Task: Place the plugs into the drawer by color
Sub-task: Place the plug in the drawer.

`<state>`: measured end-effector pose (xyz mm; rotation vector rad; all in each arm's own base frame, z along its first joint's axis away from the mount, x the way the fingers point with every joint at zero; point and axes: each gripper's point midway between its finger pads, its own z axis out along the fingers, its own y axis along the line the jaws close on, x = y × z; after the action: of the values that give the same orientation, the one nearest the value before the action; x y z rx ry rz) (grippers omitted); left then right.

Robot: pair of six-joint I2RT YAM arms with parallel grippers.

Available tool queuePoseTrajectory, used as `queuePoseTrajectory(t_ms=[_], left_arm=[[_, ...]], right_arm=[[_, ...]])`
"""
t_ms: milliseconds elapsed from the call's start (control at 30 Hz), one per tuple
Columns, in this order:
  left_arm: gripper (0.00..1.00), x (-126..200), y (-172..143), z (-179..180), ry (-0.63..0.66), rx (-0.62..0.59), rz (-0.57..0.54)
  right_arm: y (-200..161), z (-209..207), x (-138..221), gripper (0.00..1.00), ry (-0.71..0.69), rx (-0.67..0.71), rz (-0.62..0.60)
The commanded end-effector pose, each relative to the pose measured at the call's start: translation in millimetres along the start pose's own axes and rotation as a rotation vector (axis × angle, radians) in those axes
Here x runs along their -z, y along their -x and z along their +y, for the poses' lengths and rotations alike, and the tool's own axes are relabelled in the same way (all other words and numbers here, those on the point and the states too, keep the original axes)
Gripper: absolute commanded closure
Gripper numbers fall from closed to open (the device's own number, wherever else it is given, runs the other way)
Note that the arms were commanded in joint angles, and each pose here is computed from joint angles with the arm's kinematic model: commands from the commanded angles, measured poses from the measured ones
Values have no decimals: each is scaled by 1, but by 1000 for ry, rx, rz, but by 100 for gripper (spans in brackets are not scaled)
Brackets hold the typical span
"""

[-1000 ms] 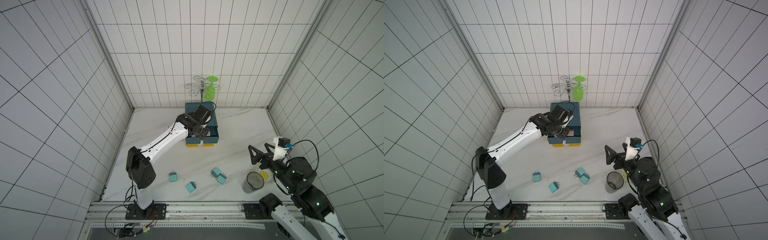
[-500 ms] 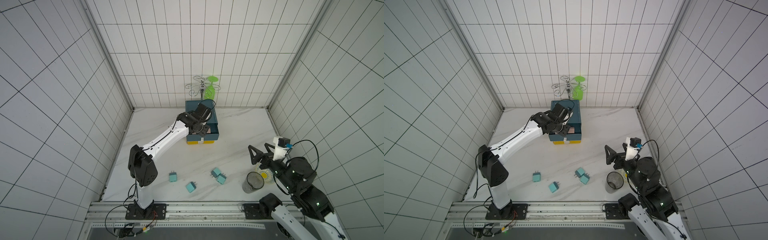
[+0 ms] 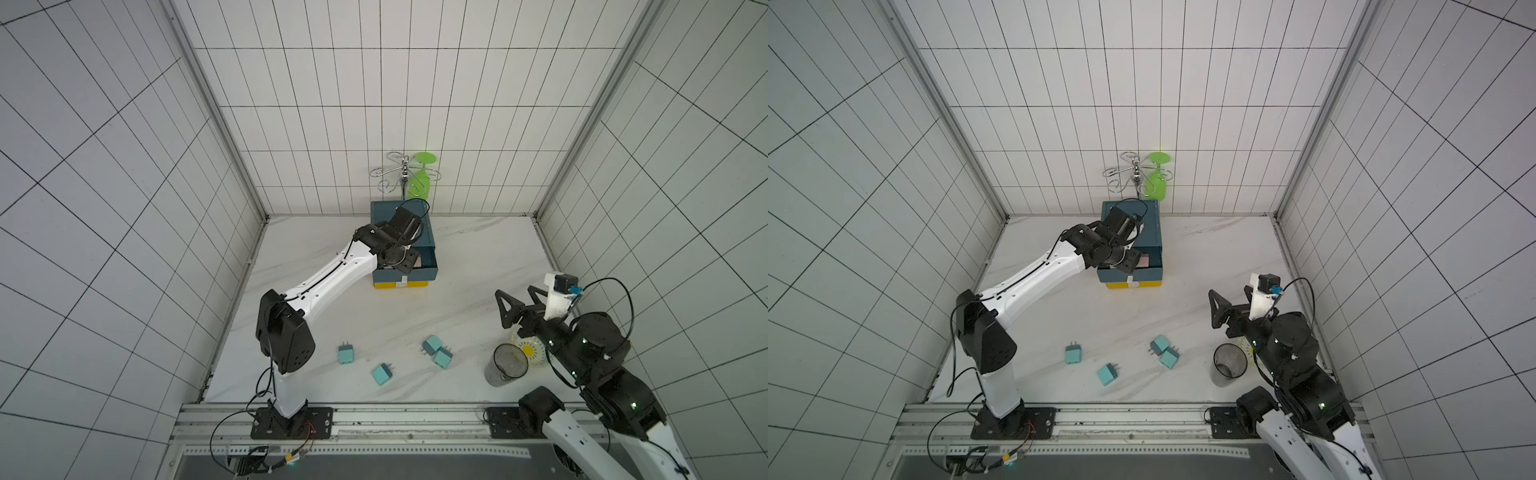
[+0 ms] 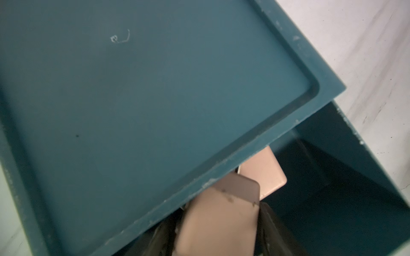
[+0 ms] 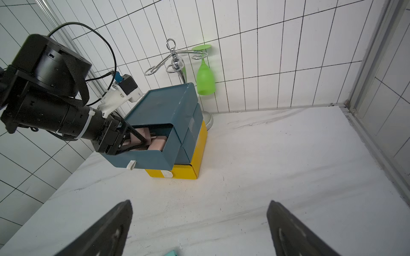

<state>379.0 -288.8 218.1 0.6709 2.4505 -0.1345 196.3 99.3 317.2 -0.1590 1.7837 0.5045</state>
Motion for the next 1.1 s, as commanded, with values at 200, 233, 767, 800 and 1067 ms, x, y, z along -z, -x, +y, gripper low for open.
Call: queuePoseTrajectory(t_ms=[200,233,767,800,1067], left_arm=[[37,-11,-6,5,15,16,15],[37,-9,-5,5,14,28,10],[35,90,35,58,-23,332,-367],[37,86,35,71,-6,359,-376],[47,25,50,106,-58,381,-362]], right_arm=[[2,-3,-3,1,-16,-1,-15],[1,-3,-3,1,-15,-1,-14],[-29,51,-48,1,218,-50,267],[-36,59,-55,2,240,-87,319],[-81,139,-116,6,274,85,448]])
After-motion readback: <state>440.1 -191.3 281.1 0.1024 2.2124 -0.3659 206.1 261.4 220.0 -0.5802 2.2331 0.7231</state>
